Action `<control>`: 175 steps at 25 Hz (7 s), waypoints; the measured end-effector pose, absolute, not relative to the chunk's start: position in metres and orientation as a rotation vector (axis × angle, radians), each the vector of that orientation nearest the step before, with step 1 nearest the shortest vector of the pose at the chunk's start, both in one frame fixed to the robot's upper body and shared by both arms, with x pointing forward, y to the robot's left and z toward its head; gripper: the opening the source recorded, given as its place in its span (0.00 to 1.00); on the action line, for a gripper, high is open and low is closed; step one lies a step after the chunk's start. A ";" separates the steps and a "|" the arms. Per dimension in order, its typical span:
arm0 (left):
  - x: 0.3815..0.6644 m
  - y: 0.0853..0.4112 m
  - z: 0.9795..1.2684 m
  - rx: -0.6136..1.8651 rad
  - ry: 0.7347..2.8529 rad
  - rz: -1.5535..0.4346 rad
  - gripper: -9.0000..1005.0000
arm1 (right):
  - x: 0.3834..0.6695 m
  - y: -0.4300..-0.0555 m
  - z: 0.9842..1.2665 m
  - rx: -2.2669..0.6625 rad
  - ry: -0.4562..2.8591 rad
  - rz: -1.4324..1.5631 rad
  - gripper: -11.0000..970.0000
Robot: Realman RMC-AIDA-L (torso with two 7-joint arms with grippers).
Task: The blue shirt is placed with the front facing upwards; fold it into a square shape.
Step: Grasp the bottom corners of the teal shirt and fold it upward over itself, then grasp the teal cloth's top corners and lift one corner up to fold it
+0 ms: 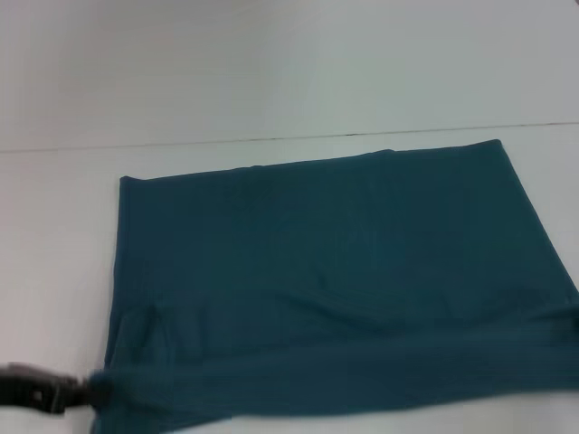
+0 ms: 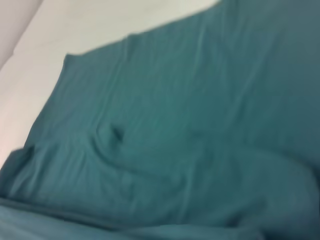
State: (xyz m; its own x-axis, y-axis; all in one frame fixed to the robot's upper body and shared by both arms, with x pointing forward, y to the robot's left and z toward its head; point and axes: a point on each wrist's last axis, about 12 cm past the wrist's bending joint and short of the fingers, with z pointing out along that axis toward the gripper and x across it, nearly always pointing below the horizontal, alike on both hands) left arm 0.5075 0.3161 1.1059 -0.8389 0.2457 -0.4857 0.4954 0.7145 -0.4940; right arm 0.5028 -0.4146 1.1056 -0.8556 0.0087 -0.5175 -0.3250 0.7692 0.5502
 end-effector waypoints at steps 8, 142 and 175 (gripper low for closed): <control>0.551 0.316 1.117 0.535 2.462 -0.810 0.08 | 0.557 -0.406 1.133 -0.234 2.387 0.775 0.08; 0.631 0.254 1.080 0.163 2.526 -0.319 0.83 | 0.676 -0.313 1.129 -0.185 2.123 0.040 0.80; 0.647 0.233 1.086 0.145 2.486 -0.326 0.76 | 0.675 -0.314 1.129 -0.191 2.125 0.037 0.79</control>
